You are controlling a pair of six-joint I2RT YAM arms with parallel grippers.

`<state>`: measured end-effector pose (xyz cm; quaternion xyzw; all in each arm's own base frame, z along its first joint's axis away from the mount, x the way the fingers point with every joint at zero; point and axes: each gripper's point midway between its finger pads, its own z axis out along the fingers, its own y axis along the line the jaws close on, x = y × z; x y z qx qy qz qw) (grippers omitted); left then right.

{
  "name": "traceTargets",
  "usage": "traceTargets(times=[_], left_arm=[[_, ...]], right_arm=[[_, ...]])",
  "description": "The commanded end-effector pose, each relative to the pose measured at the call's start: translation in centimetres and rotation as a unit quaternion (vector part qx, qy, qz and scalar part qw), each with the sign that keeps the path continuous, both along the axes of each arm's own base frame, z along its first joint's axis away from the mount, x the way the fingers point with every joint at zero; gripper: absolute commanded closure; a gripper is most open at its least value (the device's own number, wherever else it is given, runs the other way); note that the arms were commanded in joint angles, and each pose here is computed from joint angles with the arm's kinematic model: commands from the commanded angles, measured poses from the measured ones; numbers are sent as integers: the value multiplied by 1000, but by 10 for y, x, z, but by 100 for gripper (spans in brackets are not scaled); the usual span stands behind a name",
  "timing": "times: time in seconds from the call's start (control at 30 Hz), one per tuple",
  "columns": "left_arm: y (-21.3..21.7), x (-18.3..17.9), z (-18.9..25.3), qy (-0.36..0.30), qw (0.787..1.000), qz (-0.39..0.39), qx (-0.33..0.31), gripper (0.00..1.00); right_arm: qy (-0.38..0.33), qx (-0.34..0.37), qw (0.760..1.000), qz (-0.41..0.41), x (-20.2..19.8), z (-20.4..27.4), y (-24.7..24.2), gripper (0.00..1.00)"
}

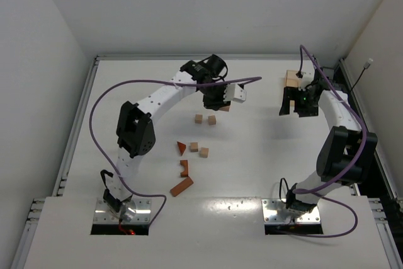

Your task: Build the wood block tower

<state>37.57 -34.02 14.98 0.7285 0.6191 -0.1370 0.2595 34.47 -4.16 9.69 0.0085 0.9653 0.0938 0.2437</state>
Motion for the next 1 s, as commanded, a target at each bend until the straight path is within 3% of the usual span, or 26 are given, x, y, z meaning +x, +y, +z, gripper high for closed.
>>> traceTargets(times=[0.0,0.43,0.97], left_arm=[[5,4,-14,10,999,36,38,100],[17,21,-25,28,989,142,-15,100],[39,24,-33,36,988,153,-6,100]], right_arm=[[-37,1,999,4,12,21,1,17],[-38,5,999,7,7,21,4,17],[-43,3,999,2,6,22,1,17]])
